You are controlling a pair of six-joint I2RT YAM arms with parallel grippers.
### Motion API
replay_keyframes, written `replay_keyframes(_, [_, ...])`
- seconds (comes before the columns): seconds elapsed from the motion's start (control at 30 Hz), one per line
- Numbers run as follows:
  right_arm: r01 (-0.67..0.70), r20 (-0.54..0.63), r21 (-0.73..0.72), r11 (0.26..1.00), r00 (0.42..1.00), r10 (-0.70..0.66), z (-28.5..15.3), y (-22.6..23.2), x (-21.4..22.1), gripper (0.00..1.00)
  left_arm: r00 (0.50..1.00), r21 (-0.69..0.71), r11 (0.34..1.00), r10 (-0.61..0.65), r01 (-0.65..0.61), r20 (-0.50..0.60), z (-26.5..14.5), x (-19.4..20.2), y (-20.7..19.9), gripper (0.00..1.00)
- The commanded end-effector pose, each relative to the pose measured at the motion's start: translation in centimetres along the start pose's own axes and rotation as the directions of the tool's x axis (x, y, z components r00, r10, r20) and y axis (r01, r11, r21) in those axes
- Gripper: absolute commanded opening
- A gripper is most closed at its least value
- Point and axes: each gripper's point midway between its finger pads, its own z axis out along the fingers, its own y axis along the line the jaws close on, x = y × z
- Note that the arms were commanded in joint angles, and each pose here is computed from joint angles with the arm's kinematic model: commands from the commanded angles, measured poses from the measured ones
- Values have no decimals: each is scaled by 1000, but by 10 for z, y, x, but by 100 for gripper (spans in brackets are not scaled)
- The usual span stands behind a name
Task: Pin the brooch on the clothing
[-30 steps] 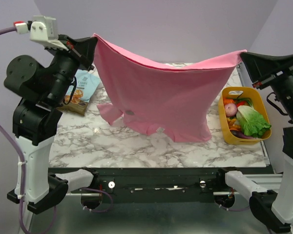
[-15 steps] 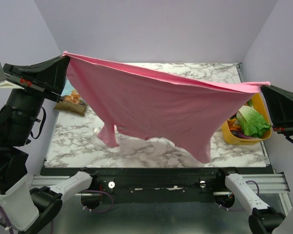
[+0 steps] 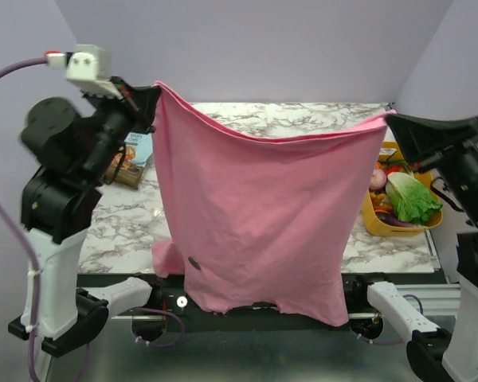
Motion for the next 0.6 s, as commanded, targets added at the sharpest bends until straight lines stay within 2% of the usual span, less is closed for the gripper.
replay_keyframes(0.0, [-58, -126, 119, 991, 989, 73, 42, -62, 59, 0, 992, -183, 983, -6, -17, -126, 54, 63, 51, 0])
replay_keyframes(0.17, [-100, -243, 239, 966, 957, 159, 83, -129, 133, 1, 951, -226, 974, -89, 21, -295, 114, 150, 100, 0])
replay_keyframes(0.3, [-124, -314, 352, 928, 918, 242, 111, -190, 204, 1, 923, -249, 966, -155, 67, -353, 159, 198, 135, 0])
replay_keyframes(0.33, [-124, -337, 383, 915, 904, 264, 117, -206, 224, 0, 901, -270, 961, -169, 61, -398, 175, 227, 147, 0])
replay_keyframes(0.4, [-140, -400, 455, 879, 850, 343, 132, -244, 281, 0, 895, -283, 958, -171, 53, -411, 195, 238, 159, 0])
replay_keyframes(0.43, [-141, -411, 465, 874, 840, 354, 141, -254, 291, 0, 863, -300, 953, -184, 39, -471, 210, 274, 173, 0])
replay_keyframes(0.47, [-157, -424, 469, 869, 823, 378, 149, -261, 303, 0, 870, -299, 954, -177, 36, -461, 222, 270, 177, 0])
replay_keyframes(0.5, [-160, -471, 514, 843, 769, 433, 153, -285, 348, 0, 860, -306, 951, -185, 35, -476, 229, 280, 183, 0])
replay_keyframes(0.53, [-167, -484, 524, 835, 749, 453, 157, -293, 363, 1, 826, -324, 946, -206, 30, -525, 240, 316, 197, 0])
replay_keyframes(0.57, [-183, -480, 525, 831, 742, 467, 170, -299, 366, 1, 817, -323, 946, -213, 35, -536, 247, 326, 202, 0])
